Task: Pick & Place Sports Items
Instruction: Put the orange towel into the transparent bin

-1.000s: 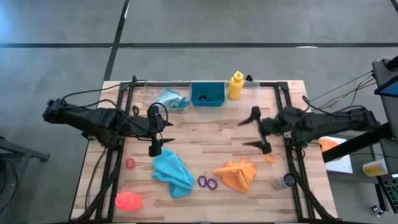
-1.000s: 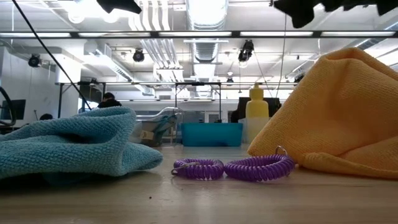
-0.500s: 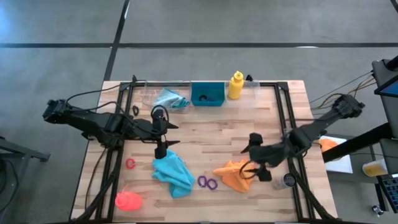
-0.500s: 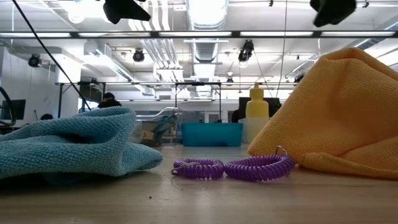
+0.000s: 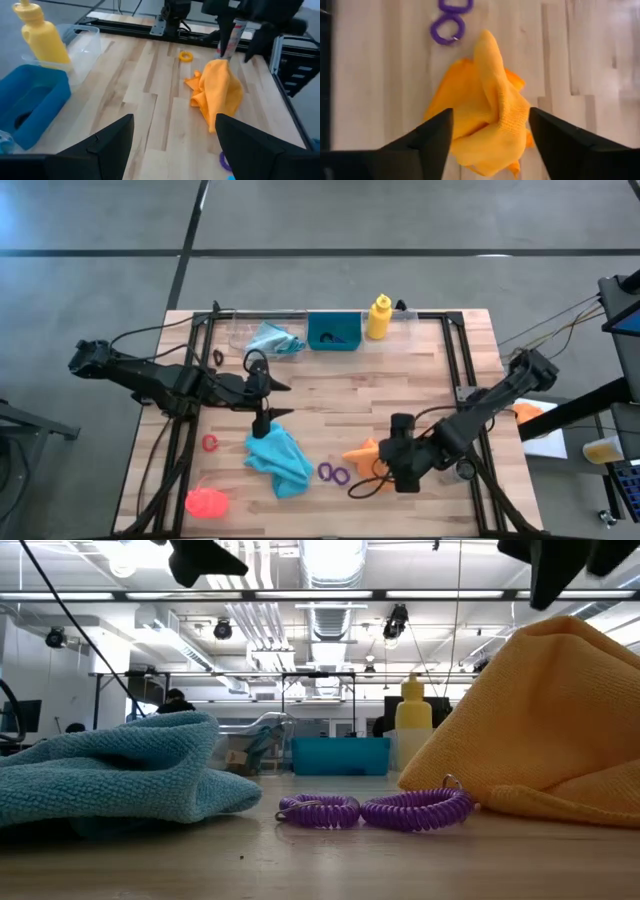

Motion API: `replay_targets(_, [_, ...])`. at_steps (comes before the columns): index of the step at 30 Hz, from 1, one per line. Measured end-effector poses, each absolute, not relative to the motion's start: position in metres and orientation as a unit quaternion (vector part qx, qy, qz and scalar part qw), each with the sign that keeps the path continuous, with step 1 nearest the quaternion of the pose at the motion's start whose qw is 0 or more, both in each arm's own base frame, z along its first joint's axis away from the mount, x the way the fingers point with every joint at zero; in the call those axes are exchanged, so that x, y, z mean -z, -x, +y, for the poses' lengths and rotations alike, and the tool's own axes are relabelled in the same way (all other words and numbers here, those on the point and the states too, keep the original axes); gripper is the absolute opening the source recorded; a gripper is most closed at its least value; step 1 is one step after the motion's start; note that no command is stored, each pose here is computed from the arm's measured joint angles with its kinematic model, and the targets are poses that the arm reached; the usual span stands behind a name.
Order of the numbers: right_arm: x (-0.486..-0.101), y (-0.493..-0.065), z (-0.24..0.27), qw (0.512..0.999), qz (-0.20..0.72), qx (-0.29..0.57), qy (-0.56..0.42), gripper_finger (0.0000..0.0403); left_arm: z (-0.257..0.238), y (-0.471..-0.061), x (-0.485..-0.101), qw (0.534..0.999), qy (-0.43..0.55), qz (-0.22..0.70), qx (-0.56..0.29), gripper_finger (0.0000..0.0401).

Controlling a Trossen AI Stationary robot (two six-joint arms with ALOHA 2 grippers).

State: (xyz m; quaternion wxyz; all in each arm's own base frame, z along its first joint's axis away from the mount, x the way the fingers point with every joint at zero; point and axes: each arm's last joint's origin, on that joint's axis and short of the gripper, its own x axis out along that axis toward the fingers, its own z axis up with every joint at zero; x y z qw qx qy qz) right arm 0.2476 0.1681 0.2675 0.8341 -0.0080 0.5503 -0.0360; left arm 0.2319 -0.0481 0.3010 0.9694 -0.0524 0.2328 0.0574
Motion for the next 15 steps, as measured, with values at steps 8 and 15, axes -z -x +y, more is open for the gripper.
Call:
replay_targets(8, [-0.245, -0.258, 0.175, 0.812, 0.58, 0.054, 0.029, 0.0164, -0.051, -0.232, -0.3, 0.966, 0.09, 0.244, -0.014, 0.0285])
replay_targets(15, [-0.246, -0.257, 0.174, 0.813, 0.579, 0.054, 0.028, 0.0093, -0.056, -0.23, -0.292, 0.961, 0.106, 0.254, 0.005, 0.0285])
